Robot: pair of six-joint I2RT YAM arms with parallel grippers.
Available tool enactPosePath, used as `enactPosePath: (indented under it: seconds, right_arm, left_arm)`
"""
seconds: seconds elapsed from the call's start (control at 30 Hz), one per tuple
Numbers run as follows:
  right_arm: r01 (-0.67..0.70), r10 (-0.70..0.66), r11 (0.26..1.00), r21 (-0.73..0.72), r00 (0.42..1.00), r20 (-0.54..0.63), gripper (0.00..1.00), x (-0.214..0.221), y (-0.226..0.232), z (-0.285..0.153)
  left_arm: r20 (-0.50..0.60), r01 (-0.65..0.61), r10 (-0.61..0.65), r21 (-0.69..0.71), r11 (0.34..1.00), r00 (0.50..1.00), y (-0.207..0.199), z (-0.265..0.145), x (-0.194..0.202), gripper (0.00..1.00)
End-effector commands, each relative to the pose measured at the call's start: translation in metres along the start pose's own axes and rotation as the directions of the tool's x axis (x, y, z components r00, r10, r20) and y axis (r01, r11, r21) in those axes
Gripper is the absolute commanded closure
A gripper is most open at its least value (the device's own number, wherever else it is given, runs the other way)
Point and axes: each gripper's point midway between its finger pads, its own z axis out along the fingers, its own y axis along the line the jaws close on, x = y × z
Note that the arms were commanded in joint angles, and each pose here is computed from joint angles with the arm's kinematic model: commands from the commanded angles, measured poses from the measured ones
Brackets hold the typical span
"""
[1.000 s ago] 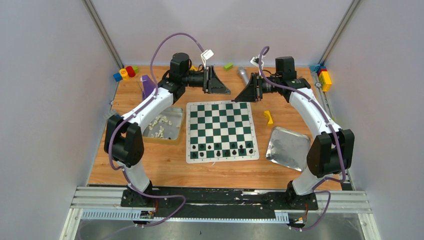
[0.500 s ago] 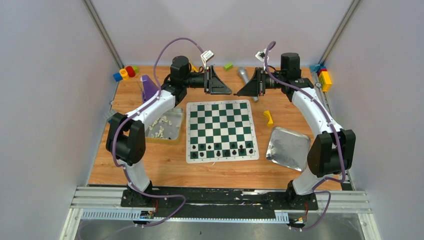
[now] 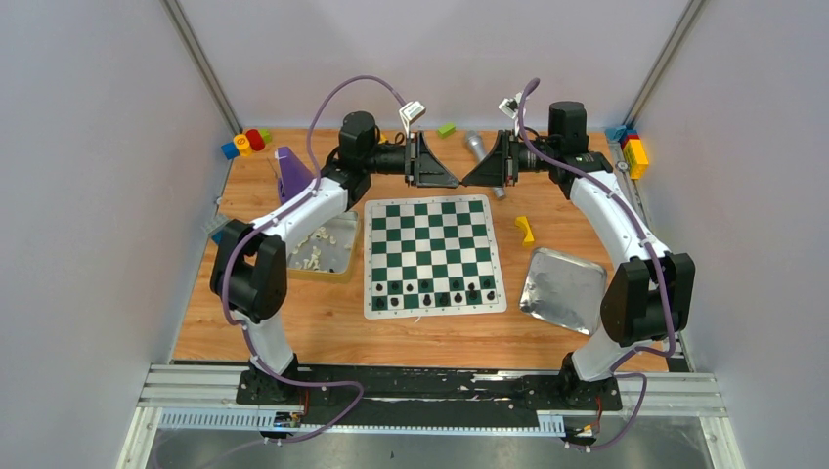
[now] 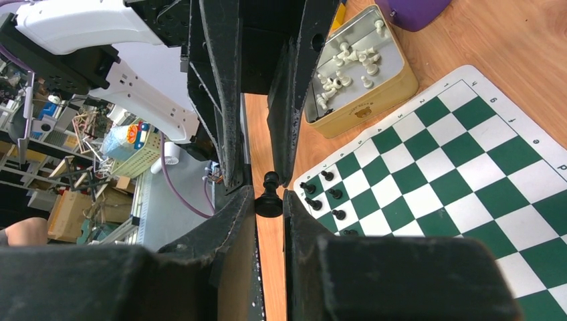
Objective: Set up the chess pieces on the board
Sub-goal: Adjust the chess piece.
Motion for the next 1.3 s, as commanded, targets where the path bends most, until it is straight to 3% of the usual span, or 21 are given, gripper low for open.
enactPosePath:
  seconds: [0.0,0.73,0.9,0.97,1.07,1.27]
  right_arm:
    - [0.043,-0.043,0.999,-0.028,0.999,0.013,1.0,-0.006,0.011,-0.002]
    - [0.021,-0.02,0.999,-0.038,1.0,0.008,1.0,-0.001,0.006,0.0]
    - [0.013,-0.013,0.999,-0.035,1.0,0.006,0.99,0.002,0.004,0.0]
    - [0.01,-0.009,1.0,-0.029,1.0,0.006,0.95,0.003,0.003,0.0]
    - [0.01,-0.01,1.0,-0.018,1.0,0.009,0.86,0.004,0.001,0.001]
    - [0.025,-0.027,0.999,0.042,0.999,0.031,0.53,0.0,-0.007,-0.009]
  left_arm:
    - [-0.004,-0.035,0.035,0.033,0.999,0.999,-0.007,0.003,-0.003,0.6]
    - [-0.016,-0.031,0.032,0.051,0.998,0.999,-0.009,0.01,-0.001,0.8]
    - [-0.016,-0.031,0.031,0.049,0.998,0.999,-0.007,0.011,-0.002,0.92]
    - [-0.016,-0.032,0.033,0.048,0.998,0.999,-0.007,0.011,-0.002,0.98]
    - [-0.017,-0.034,0.034,0.037,0.999,0.999,-0.006,0.011,-0.001,1.0]
    - [-0.039,-0.101,0.1,-0.019,0.995,0.994,-0.011,0.004,0.003,1.0]
